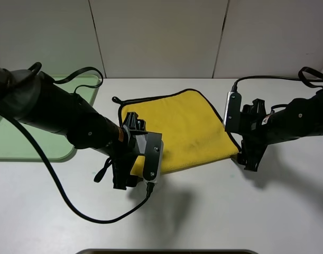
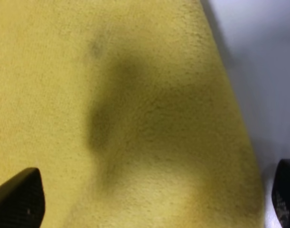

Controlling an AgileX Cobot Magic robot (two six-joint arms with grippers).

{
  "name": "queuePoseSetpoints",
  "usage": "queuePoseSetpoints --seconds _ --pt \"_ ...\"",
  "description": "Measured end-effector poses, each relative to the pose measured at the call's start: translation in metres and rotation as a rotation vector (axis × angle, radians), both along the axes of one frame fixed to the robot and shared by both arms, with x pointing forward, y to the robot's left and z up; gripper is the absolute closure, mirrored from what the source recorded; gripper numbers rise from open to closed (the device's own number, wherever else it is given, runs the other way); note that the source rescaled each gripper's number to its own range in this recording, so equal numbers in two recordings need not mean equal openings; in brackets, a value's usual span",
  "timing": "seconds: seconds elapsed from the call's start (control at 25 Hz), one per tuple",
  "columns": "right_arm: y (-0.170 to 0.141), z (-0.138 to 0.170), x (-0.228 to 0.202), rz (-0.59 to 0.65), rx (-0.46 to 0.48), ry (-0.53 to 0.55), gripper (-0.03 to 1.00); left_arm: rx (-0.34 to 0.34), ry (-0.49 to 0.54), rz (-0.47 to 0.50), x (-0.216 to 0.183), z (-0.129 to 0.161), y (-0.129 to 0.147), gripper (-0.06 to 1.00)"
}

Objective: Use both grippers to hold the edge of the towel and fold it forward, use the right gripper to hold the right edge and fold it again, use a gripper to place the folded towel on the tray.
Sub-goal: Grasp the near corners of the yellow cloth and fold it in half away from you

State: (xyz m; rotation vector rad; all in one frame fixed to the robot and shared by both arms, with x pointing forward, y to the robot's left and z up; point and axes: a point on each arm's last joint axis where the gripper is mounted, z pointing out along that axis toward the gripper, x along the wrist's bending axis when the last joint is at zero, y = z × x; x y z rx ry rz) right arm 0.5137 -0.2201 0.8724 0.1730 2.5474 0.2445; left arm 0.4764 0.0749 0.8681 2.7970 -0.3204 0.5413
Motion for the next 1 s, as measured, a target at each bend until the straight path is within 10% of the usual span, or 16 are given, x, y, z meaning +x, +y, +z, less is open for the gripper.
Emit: queuePoseSetpoints --seconds 1.0 --pt "0.022 -0.011 -0.002 0.068 -0.001 -0.002 -0.02 0.015 0.014 0.002 -0.001 -0.001 0.001 0.04"
